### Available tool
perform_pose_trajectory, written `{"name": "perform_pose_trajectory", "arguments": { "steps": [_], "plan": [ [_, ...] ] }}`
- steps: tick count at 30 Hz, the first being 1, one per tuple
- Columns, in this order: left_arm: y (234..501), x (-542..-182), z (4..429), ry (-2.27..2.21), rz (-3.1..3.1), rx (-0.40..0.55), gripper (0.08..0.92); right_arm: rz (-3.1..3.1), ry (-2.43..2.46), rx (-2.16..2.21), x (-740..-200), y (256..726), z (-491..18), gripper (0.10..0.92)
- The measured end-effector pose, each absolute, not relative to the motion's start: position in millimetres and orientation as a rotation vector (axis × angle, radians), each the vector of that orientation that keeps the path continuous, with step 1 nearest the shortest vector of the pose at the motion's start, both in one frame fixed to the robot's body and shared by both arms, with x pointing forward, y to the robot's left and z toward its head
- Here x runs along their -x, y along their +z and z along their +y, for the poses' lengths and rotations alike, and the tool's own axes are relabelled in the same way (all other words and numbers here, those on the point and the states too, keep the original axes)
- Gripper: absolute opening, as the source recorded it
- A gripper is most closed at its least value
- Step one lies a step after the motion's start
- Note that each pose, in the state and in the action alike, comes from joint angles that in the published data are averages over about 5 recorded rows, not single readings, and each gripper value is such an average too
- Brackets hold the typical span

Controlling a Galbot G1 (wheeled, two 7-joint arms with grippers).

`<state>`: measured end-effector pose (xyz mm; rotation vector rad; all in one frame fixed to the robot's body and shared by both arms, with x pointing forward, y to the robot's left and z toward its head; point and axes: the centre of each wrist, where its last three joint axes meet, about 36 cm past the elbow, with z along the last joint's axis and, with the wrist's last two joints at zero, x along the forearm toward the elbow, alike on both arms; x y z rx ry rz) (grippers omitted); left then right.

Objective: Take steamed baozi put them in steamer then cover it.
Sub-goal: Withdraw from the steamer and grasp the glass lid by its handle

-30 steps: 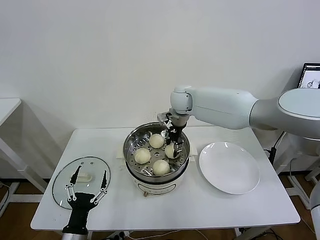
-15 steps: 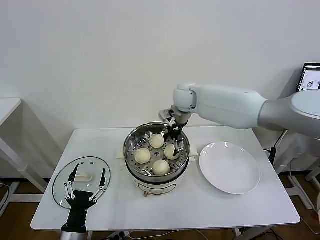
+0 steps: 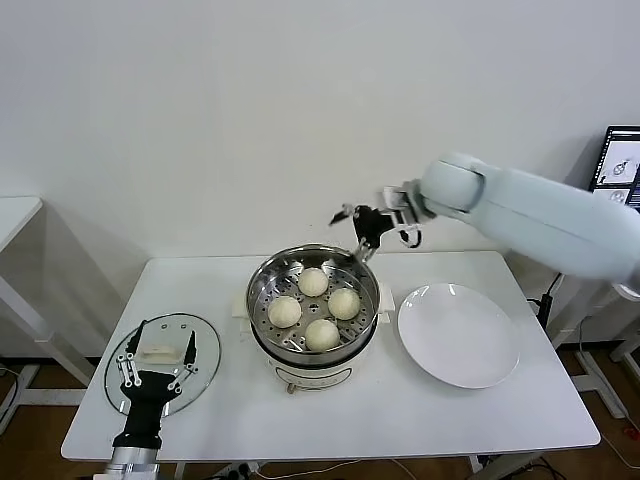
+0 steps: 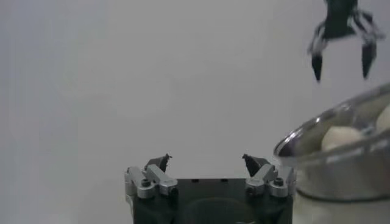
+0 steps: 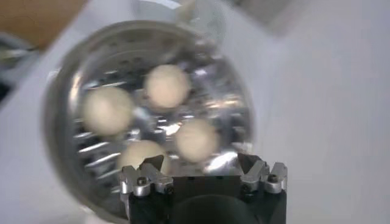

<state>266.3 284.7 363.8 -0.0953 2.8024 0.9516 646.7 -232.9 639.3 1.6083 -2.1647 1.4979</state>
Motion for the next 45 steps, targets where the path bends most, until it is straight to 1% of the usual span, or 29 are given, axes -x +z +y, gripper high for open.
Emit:
{"name": "perform_pose_trajectory", "arguments": {
  "steps": [5, 10, 18, 23, 28, 32, 39, 45],
  "plan": [
    [359.9, -277.6, 297.2, 1.144, 2.758, 0.134, 0.823, -2.662, 1.294, -1.344, -625.4, 589.0, -266.4, 0.823],
    [353.7, -284.1, 313.1, 1.374, 2.696, 0.136, 0.823, -3.003, 1.014, -1.037, -603.0, 534.2, -290.8, 0.823],
    [335.9, -284.5, 346.8, 1.792, 2.552, 0.043, 0.823, -3.256, 0.63, -0.632, -559.2, 450.9, -311.6, 0.823],
    [317.4, -285.8, 363.9, 1.967, 2.441, -0.033, 0.823, -3.296, 0.48, -0.441, -528.6, 407.7, -321.1, 0.823],
    [295.7, -288.3, 377.2, 2.069, 2.349, -0.101, 0.823, -3.308, 0.388, -0.302, -503.3, 378.2, -325.9, 0.823],
    [279.3, -292.9, 387.0, 2.129, 2.29, -0.134, 0.823, -3.309, 0.338, -0.224, -486.5, 360.5, -327.1, 0.823],
    [259.7, -304.0, 402.0, 2.212, 2.208, -0.145, 0.823, -3.294, 0.277, -0.136, -461.3, 333.1, -325.3, 0.823],
    [253.2, -316.2, 409.6, 2.256, 2.158, -0.133, 0.823, -3.277, 0.261, -0.091, -447.0, 317.4, -325.1, 0.823]
  ]
}}
